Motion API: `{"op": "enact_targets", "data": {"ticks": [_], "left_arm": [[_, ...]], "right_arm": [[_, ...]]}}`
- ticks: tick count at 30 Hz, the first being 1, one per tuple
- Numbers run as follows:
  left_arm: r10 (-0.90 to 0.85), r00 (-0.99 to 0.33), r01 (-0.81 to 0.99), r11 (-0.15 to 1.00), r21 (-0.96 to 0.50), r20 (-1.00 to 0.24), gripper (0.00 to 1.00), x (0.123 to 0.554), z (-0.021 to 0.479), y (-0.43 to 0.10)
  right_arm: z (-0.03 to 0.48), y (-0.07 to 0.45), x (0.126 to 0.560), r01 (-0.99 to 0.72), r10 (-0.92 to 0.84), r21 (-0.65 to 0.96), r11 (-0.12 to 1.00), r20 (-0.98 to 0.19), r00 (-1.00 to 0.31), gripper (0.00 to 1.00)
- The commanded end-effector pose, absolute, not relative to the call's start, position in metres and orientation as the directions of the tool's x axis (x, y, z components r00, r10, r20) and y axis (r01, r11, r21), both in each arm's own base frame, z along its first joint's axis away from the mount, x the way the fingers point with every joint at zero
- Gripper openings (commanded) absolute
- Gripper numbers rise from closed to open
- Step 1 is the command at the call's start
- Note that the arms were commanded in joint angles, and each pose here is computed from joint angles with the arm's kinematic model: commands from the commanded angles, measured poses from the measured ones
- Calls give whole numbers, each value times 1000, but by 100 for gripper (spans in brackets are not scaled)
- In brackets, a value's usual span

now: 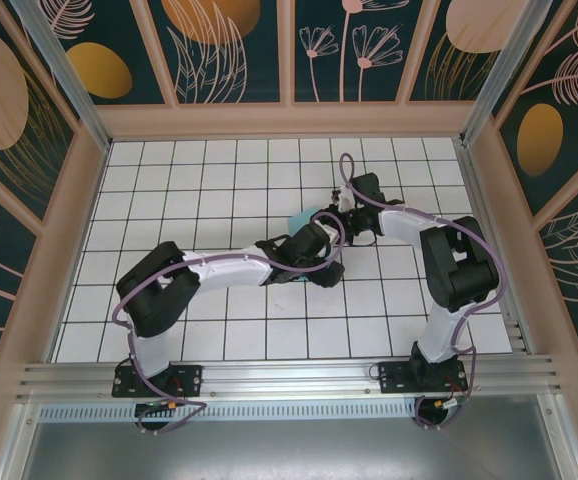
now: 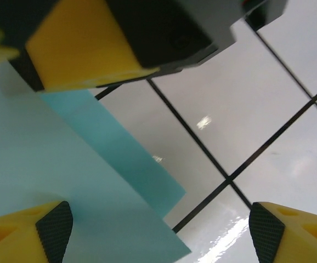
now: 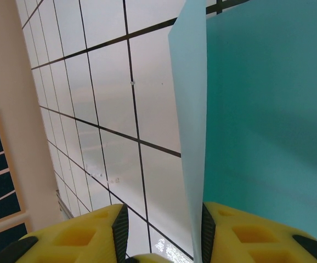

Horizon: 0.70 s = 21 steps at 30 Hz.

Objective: Fold a paper plane with a square sheet of paper (fold left side to right side)
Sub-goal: Fold the triangle a second time at the center of the table.

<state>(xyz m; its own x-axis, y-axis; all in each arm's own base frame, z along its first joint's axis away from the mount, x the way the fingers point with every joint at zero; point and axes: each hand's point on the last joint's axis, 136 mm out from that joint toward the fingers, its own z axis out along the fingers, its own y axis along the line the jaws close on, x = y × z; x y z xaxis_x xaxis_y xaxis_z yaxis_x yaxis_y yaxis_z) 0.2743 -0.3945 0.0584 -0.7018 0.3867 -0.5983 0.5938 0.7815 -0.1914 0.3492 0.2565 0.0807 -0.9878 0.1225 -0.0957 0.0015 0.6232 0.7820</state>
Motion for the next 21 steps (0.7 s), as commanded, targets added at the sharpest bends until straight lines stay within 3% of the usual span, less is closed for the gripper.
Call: {"op": "enact_targets", "data": {"ticks": [1,9,21], "left_arm": [[389,-717,551,824,-130,-578,86,279,52,-390],[402,-705,552,828,-96,-584,76,280,55,-390],[405,-696,571,813,-115,-592,41,276,67,-391]], "right_arm": [[82,259,351,2,112,789,615,-85,-990,41],[80,258,351,3,112,782,623,-85,-990,41],[73,254,353,9,114,759,651,-86,-990,41]]}}
